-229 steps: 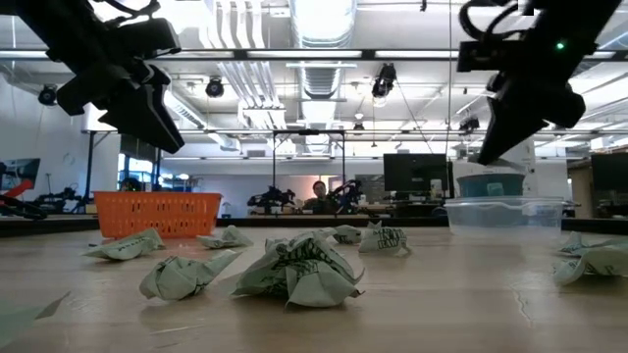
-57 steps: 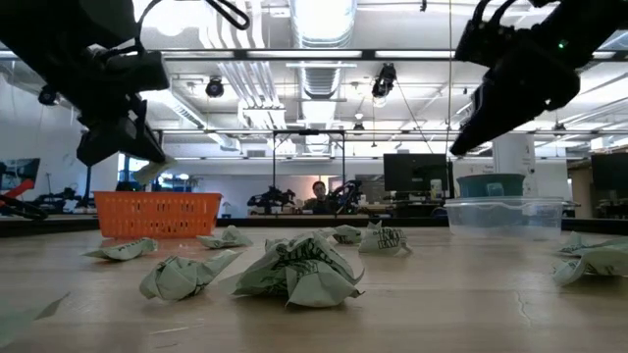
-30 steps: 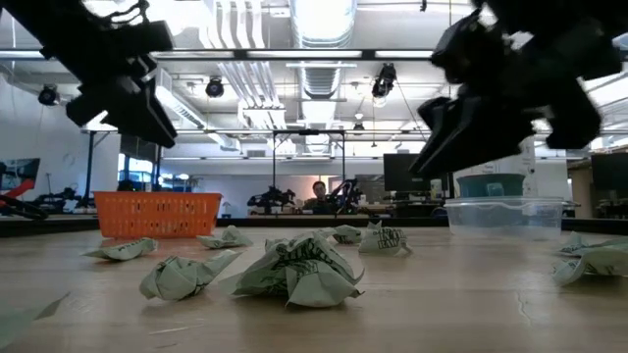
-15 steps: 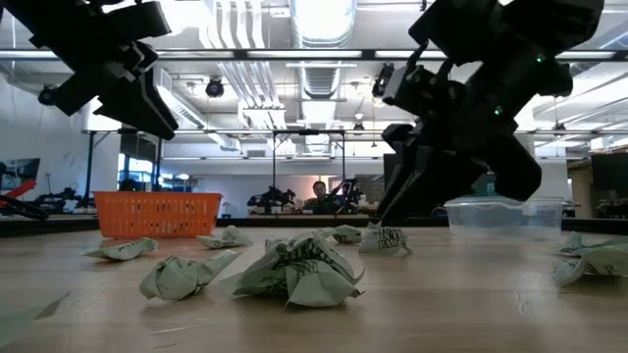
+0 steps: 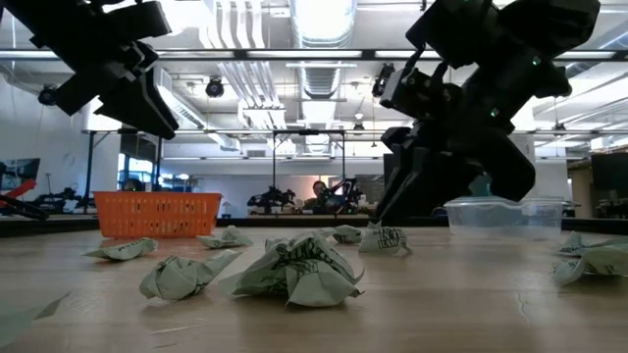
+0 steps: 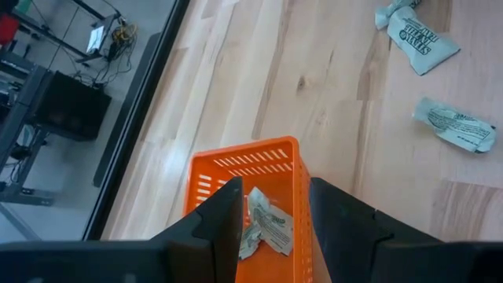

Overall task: Pick and place items into bin
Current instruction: Put the stevia packet into the transparent container

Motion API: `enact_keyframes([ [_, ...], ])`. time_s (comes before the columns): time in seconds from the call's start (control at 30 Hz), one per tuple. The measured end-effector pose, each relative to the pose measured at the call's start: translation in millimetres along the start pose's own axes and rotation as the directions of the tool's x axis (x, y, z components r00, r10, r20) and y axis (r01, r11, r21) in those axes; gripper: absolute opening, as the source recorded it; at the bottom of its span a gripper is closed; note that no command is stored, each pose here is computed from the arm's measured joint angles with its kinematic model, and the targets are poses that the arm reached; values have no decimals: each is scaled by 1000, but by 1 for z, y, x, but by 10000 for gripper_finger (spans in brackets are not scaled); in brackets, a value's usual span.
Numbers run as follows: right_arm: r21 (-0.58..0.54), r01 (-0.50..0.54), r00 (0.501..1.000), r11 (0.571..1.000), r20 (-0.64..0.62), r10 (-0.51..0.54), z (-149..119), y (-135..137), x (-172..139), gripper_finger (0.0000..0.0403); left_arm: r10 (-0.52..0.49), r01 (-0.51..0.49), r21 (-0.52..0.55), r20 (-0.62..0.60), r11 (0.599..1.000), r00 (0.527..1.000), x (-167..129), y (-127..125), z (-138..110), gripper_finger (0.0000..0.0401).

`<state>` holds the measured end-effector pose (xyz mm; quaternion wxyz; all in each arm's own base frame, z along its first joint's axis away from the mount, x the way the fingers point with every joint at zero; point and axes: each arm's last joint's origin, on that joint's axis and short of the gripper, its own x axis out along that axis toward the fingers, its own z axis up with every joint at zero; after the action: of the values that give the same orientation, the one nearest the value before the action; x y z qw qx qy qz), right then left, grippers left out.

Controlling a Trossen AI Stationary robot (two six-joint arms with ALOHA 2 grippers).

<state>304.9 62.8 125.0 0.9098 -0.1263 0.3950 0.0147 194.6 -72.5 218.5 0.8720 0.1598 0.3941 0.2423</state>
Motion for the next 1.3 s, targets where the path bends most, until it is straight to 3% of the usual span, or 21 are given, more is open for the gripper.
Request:
enact_keyframes([
  [0.43,6,-18,1000,1000,-25,18,-7,-1,12,79,0,0,2,-2,1000,1000,0,0,0,130],
  [1.1,-8,-35,999,999,-12,35,-6,-2,12,12,1,-1,2,-3,1000,1000,0,0,-1,130],
  [1.3,-18,-30,1000,999,4,30,-4,-2,12,9,1,-1,4,-3,1000,1000,0,0,-1,130],
])
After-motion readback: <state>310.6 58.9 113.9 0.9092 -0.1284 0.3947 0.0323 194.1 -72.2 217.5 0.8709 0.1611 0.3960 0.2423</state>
